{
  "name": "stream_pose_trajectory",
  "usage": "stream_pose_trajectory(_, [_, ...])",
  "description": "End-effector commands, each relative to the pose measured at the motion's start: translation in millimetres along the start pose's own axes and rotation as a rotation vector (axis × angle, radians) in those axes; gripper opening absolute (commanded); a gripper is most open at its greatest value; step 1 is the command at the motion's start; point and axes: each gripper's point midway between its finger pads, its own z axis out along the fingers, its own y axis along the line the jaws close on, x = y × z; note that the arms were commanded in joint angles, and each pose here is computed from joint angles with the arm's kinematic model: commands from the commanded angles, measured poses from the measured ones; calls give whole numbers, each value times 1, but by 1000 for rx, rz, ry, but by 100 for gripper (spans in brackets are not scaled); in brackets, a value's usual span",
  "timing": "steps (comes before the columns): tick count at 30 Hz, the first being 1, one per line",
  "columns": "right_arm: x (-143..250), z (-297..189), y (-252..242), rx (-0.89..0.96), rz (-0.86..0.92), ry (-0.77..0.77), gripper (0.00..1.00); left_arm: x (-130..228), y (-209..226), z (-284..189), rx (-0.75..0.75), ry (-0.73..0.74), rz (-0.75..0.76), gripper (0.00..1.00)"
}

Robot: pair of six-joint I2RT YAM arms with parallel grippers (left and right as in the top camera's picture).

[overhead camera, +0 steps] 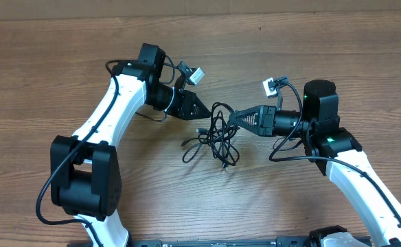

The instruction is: Untangle cables

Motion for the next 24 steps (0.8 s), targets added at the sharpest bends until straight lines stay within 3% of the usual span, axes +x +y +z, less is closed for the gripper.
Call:
stream_pose_trajectory(1, [1,1,3,-11,-2,11,6,-1,-1,1,17,-3,30,4])
stream_pose_trajectory(6, [1,1,-7,40,32,-5,4,3,13,-3,-54,12,3,4])
stream_pose_trajectory(11, [6,1,0,0,32,26,4,4,9,-3,-33,15,24,6])
stream_pose_trajectory(17, [6,1,0,-2,36,27,4,8,-20,-4,123,-8,221,59])
stream_pose_trajectory(20, [6,1,0,-2,63,27,4,7,-22,-4,136,-18,274,64])
stream_pose_trajectory(24, [8,1,5,-25,79,42,4,4,-25,2,139,-22,328,63])
